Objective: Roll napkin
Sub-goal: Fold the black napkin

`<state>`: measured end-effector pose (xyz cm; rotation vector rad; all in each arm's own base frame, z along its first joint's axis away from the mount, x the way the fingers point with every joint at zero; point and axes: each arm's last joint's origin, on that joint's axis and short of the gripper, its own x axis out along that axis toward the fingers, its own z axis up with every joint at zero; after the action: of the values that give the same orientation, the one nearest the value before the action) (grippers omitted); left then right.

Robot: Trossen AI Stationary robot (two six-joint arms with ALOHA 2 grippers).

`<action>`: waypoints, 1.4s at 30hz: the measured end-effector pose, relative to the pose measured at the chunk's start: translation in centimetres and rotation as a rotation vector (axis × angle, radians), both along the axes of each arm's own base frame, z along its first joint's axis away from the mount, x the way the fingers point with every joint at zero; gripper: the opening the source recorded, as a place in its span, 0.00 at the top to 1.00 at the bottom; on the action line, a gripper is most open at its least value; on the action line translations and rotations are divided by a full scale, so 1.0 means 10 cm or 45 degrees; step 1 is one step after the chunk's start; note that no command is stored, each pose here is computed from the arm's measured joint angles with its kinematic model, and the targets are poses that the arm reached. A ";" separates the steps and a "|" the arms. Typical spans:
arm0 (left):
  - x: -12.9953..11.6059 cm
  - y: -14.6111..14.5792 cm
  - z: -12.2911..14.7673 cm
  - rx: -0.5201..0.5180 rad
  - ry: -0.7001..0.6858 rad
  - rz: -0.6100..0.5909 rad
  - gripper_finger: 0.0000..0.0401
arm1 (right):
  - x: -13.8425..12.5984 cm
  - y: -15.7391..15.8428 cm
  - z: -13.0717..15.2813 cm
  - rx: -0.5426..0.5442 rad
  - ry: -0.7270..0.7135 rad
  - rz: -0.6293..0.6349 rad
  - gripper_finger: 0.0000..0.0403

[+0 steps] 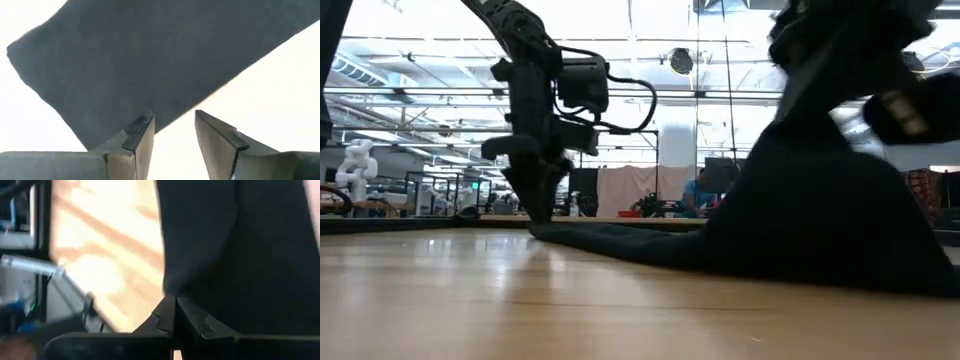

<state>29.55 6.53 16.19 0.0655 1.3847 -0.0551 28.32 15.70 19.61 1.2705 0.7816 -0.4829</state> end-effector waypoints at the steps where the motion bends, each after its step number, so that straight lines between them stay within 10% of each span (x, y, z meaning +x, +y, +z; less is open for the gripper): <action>1: -0.03 0.00 0.03 -0.018 0.010 0.061 0.63 | 0.04 -0.03 -0.03 -0.012 -0.008 -0.020 1.00; 8: -0.03 -0.32 0.42 -0.332 -0.202 0.632 0.63 | 0.37 -0.17 -0.07 0.050 -0.228 -0.065 1.00; 21: 0.31 -1.92 0.72 -0.574 -1.192 1.142 0.63 | 0.28 -0.23 0.00 0.023 -0.118 0.271 1.00; 32: 0.45 -2.33 -0.32 -0.586 -0.947 1.304 0.63 | 0.03 -0.26 -0.19 -0.022 0.267 0.691 1.00; 37: 0.60 -2.42 -0.35 -0.728 -1.066 1.269 0.63 | -0.07 -0.27 -0.23 -0.050 0.390 0.756 1.00; 42: 0.67 -2.31 -0.35 -0.543 -1.037 1.231 0.63 | -0.06 -0.27 -0.26 -0.071 0.397 0.759 1.00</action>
<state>36.24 -16.60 12.66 -0.8490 0.4601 0.4407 27.68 13.01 17.06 0.8580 1.3440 -0.2126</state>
